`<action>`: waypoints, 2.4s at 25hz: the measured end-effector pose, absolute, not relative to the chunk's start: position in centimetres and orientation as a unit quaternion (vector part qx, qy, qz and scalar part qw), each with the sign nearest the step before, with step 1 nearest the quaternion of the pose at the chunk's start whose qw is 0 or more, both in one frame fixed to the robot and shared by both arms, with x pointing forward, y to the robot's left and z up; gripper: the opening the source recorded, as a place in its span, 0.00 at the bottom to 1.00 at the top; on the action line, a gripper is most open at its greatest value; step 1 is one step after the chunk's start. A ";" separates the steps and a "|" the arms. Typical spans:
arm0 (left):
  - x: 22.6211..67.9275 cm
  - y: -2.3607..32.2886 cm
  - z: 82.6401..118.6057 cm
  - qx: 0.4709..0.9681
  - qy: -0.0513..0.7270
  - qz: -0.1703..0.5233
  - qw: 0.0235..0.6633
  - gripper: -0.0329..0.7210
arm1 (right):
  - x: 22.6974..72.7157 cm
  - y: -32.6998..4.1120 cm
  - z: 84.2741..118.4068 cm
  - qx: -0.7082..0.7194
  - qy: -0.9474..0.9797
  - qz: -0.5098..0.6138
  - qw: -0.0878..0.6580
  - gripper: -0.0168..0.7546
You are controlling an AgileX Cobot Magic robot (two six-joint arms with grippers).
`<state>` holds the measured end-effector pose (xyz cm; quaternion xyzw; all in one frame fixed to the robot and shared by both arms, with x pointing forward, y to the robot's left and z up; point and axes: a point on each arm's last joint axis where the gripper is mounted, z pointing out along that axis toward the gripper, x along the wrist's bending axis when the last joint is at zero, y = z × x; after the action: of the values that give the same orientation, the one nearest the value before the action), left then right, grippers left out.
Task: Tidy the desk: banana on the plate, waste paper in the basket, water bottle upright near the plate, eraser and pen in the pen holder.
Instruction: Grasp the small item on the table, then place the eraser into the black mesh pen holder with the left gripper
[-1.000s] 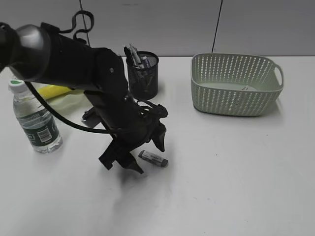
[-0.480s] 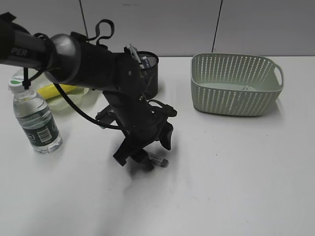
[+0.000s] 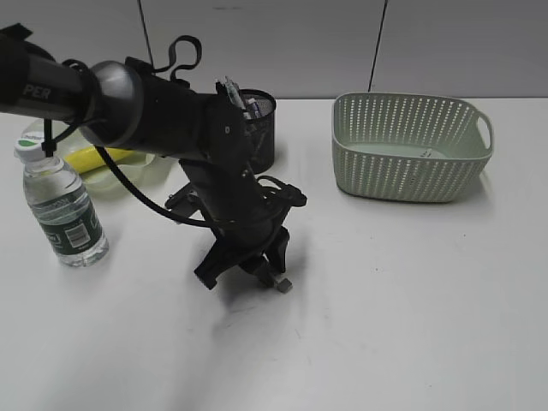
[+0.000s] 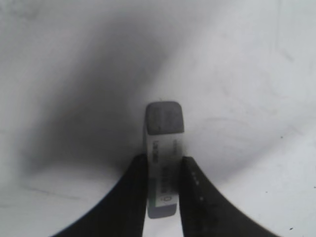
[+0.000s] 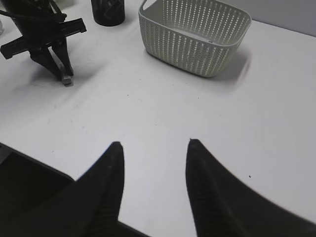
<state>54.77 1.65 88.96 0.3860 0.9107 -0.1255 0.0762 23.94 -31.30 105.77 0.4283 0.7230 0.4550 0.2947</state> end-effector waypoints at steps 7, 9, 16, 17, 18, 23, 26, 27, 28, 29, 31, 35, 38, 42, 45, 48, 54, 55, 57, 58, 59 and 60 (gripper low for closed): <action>55.6 1.4 90.4 0.408 0.899 -0.113 0.113 0.23 | 23.9 -31.3 105.8 0.428 0.723 0.455 0.295 0.46; 56.5 1.1 92.5 0.425 0.885 -0.100 0.159 0.23 | 23.9 -31.3 105.8 0.428 0.723 0.455 0.295 0.46; 60.0 1.0 100.1 0.517 0.795 0.025 0.318 0.23 | 23.9 -31.3 105.8 0.428 0.723 0.455 0.295 0.46; 60.4 1.1 100.8 0.527 0.780 0.048 0.332 0.23 | 23.9 -31.3 105.8 0.428 0.723 0.455 0.295 0.46; 60.8 1.2 101.4 0.542 0.763 0.077 0.345 0.23 | 23.9 -31.3 105.8 0.428 0.723 0.455 0.295 0.46; 62.5 1.3 103.6 0.600 0.657 0.184 0.418 0.23 | 23.9 -31.3 105.8 0.428 0.723 0.455 0.295 0.46; 63.5 1.7 103.0 0.614 0.632 0.206 0.426 0.23 | 23.9 -31.3 105.8 0.428 0.723 0.455 0.295 0.46; 63.9 1.9 102.3 0.616 0.631 0.209 0.422 0.23 | 23.9 -31.3 105.8 0.428 0.723 0.455 0.295 0.46; 64.4 2.1 101.6 0.617 0.633 0.211 0.418 0.23 | 23.9 -31.3 105.8 0.428 0.723 0.455 0.296 0.46; 64.8 2.4 101.0 0.617 0.634 0.210 0.416 0.23 | 23.9 -31.3 105.8 0.428 0.723 0.455 0.295 0.46; 65.7 2.9 99.8 0.617 0.636 0.208 0.414 0.23 | 23.9 -31.3 105.8 0.428 0.723 0.455 0.295 0.46; 66.8 4.0 99.0 0.612 0.642 0.210 0.412 0.23 | 23.9 -31.3 105.8 0.428 0.723 0.455 0.295 0.46; 67.1 4.5 99.0 0.608 0.644 0.211 0.414 0.23 | 23.9 -31.3 105.8 0.428 0.723 0.455 0.295 0.46; 67.2 4.4 99.1 0.608 0.639 0.207 0.423 0.23 | 23.9 -31.3 105.8 0.428 0.723 0.455 0.295 0.46; 67.4 4.3 98.4 0.611 0.639 0.203 0.421 0.23 | 23.9 -31.3 105.8 0.428 0.723 0.455 0.295 0.46; 67.5 4.2 97.3 0.613 0.644 0.199 0.411 0.23 | 23.9 -31.3 105.8 0.428 0.723 0.455 0.295 0.46; 67.5 4.2 97.0 0.610 0.651 0.193 0.409 0.33 | 23.9 -31.3 105.8 0.428 0.723 0.455 0.295 0.46; 67.5 4.1 97.0 0.607 0.655 0.189 0.410 0.38 | 23.9 -31.3 105.8 0.428 0.723 0.455 0.295 0.46; 67.4 4.1 96.9 0.602 0.660 0.182 0.410 0.45 | 23.9 -31.3 105.8 0.427 0.723 0.455 0.295 0.46; 67.4 4.1 97.0 0.600 0.662 0.180 0.411 0.47 | 23.9 -31.3 105.8 0.427 0.723 0.455 0.295 0.46; 67.4 4.1 97.0 0.599 0.663 0.179 0.412 0.48 | 23.9 -31.3 105.8 0.427 0.723 0.455 0.295 0.46; 67.4 4.1 97.2 0.597 0.664 0.178 0.413 0.49 | 23.9 -31.3 105.8 0.427 0.723 0.455 0.295 0.46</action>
<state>67.37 4.12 97.18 0.5974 0.6639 0.1781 0.4132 23.94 -31.30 105.78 0.4275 0.7232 0.4550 0.2953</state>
